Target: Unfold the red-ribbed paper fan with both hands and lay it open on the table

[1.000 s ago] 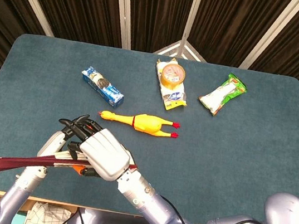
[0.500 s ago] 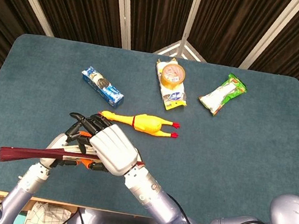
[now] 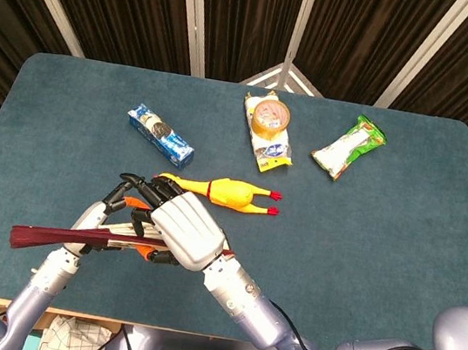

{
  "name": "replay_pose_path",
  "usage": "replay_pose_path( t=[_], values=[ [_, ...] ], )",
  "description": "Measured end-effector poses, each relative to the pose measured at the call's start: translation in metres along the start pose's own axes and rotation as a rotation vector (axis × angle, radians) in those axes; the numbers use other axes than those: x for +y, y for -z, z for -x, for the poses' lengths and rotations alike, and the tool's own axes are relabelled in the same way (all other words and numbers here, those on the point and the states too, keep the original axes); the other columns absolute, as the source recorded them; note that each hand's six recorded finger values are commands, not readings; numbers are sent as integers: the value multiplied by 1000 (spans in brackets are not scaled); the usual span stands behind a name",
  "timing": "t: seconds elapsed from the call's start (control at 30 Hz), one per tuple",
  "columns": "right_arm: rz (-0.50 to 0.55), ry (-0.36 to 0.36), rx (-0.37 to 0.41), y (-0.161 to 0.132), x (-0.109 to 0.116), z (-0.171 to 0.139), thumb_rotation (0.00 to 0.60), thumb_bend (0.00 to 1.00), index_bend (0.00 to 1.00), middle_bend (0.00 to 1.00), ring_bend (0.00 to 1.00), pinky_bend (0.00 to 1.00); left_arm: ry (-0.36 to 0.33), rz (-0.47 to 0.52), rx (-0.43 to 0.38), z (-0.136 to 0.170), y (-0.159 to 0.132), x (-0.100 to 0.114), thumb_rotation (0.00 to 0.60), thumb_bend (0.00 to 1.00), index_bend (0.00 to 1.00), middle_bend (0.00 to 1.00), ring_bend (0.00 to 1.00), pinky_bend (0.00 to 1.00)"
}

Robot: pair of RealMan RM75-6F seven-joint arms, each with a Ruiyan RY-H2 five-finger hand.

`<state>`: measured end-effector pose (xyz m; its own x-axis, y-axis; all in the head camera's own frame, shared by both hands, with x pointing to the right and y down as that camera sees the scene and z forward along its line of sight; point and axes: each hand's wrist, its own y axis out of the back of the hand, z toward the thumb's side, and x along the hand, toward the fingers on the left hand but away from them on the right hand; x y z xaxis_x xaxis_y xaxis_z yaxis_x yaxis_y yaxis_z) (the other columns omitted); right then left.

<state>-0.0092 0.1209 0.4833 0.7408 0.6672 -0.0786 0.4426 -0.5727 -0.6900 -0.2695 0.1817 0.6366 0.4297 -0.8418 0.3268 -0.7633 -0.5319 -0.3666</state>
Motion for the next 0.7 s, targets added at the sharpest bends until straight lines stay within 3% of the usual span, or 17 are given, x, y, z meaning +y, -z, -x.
replay_pose_path(
  t=[0.1,0.23,0.7],
  values=[
    [-1,-4,0,1,0,-1,600,458,745,149,277,213,18,2,5,-3,3,-3,600,525,243,20,0,75],
    [-1,-6,-2,2,1,-2,600,459,745,149,277,213,48,14,10,-6,7,-9,600,525,239,22,0,75],
    [-2,-10,0,2,3,-5,600,462,753,149,277,213,82,41,-22,-14,-1,-24,600,525,392,79,0,75]
  ],
)
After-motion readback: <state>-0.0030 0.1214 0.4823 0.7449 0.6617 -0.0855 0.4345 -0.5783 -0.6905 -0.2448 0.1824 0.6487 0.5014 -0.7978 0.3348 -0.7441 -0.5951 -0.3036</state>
